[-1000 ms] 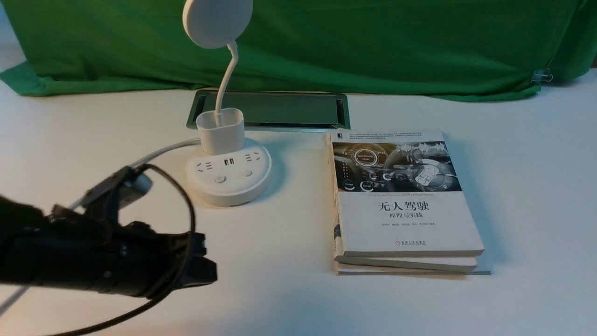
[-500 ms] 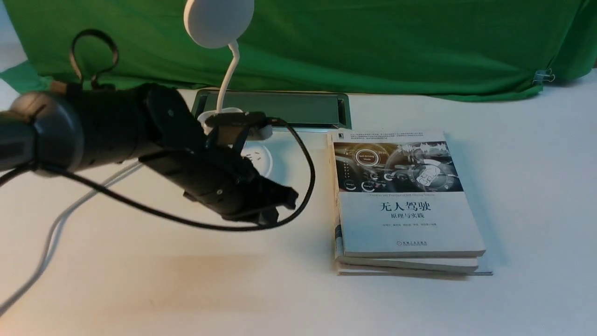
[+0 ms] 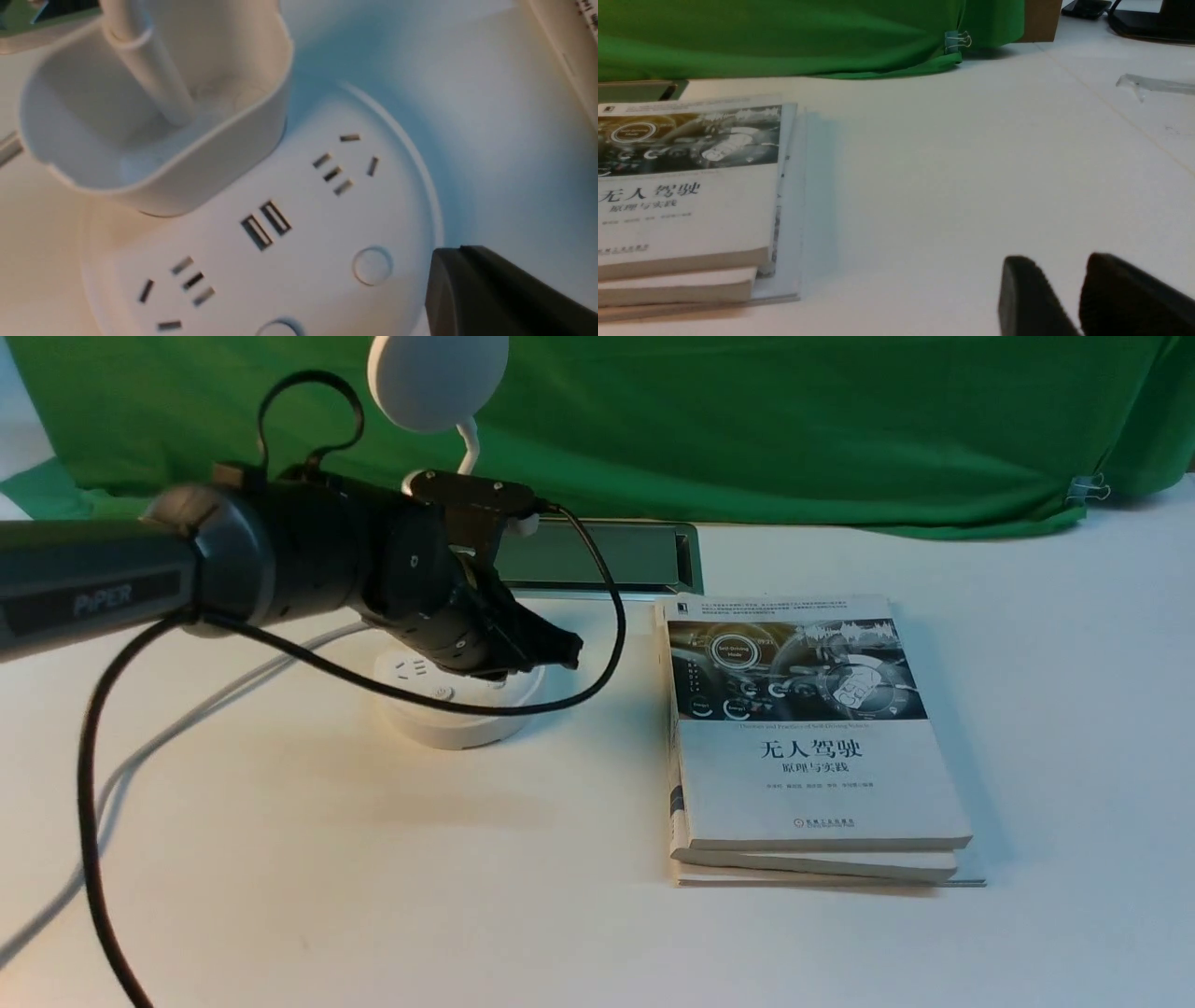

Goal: Turn on the desk lamp on the white desktop with your hand.
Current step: 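Press the power button on the lamp base to turn the lamp on with the left gripper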

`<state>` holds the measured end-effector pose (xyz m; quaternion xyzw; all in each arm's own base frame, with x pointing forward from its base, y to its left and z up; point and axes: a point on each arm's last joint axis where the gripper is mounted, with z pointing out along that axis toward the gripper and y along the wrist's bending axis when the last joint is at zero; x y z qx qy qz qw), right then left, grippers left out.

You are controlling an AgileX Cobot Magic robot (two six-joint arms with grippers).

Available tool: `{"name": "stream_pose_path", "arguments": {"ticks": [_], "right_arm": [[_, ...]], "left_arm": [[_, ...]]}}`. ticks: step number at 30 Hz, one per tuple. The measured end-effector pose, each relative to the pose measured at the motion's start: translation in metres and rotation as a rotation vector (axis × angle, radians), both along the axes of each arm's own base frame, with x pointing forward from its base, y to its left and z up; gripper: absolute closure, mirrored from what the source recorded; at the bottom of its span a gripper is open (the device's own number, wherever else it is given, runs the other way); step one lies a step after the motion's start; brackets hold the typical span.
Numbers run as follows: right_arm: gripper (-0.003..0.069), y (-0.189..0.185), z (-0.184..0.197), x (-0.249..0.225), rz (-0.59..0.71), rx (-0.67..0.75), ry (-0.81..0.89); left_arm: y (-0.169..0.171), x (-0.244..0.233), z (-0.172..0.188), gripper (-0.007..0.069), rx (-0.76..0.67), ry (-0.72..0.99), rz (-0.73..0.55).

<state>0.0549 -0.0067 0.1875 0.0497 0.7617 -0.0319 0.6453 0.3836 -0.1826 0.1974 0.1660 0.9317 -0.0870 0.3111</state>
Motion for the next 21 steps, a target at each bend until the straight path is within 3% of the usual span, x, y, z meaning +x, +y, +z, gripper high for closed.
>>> {"name": "stream_pose_path", "arguments": {"ticks": [7,21], "right_arm": [[0.0418,0.0,0.0,0.0,0.0,0.0,0.0],[0.0418,0.0,0.0,0.0,0.0,0.0,0.0]], "left_arm": [[-0.001,0.004,-0.02,0.0626,0.026,0.031,0.004],[-0.001,0.006,-0.019,0.0626,0.022,0.007,0.012]]}}
